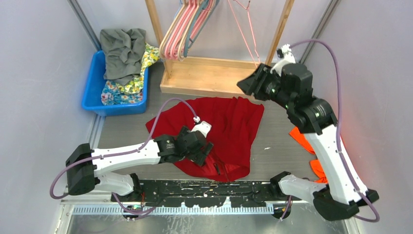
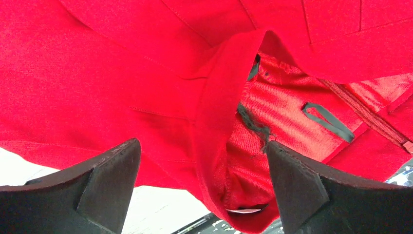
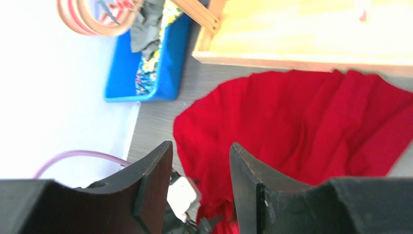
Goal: Place the skirt on the hanger
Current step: Pick up the hanger from the clothesline, then hang the skirt on the hanger.
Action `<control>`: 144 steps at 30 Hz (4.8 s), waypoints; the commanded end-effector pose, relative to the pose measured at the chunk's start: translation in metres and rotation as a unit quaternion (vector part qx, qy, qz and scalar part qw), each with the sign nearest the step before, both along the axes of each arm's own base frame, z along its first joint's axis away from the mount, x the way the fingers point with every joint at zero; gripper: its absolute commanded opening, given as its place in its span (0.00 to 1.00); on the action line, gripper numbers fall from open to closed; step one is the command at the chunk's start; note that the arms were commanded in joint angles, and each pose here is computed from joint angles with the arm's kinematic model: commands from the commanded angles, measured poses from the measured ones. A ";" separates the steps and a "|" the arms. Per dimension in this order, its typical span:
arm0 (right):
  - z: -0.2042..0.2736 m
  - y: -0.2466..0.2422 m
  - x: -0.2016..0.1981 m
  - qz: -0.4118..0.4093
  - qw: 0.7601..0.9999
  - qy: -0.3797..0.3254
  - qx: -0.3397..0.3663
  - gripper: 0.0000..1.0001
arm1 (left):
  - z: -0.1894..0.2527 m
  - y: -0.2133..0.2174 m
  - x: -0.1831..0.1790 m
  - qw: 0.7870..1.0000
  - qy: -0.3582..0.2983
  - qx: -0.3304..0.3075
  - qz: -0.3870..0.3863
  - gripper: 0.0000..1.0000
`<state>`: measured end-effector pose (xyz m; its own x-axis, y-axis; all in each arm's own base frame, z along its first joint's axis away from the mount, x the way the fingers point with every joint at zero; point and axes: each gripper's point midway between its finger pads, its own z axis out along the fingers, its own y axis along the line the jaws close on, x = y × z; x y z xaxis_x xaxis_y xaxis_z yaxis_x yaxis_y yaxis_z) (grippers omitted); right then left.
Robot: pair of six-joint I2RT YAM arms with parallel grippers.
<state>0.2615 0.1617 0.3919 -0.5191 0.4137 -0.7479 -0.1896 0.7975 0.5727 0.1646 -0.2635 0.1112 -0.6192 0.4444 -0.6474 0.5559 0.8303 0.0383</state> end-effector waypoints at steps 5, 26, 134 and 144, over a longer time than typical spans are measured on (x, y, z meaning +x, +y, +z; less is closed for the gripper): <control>0.085 0.056 0.066 0.052 0.992 -0.099 0.063 0.51 | 0.033 0.000 0.002 0.997 -0.018 -0.072 0.023 1.00; 0.156 0.157 0.187 0.093 0.944 -0.224 0.224 0.52 | 0.063 0.045 -0.008 0.992 -0.036 -0.106 0.066 0.98; -0.047 0.038 -0.156 0.301 0.938 0.115 0.128 0.01 | 0.030 0.021 -0.030 0.992 0.039 -0.115 0.029 0.96; -0.072 0.015 -0.232 0.312 0.921 0.159 0.172 0.01 | 0.005 -0.011 -0.024 0.993 0.062 -0.100 0.022 0.89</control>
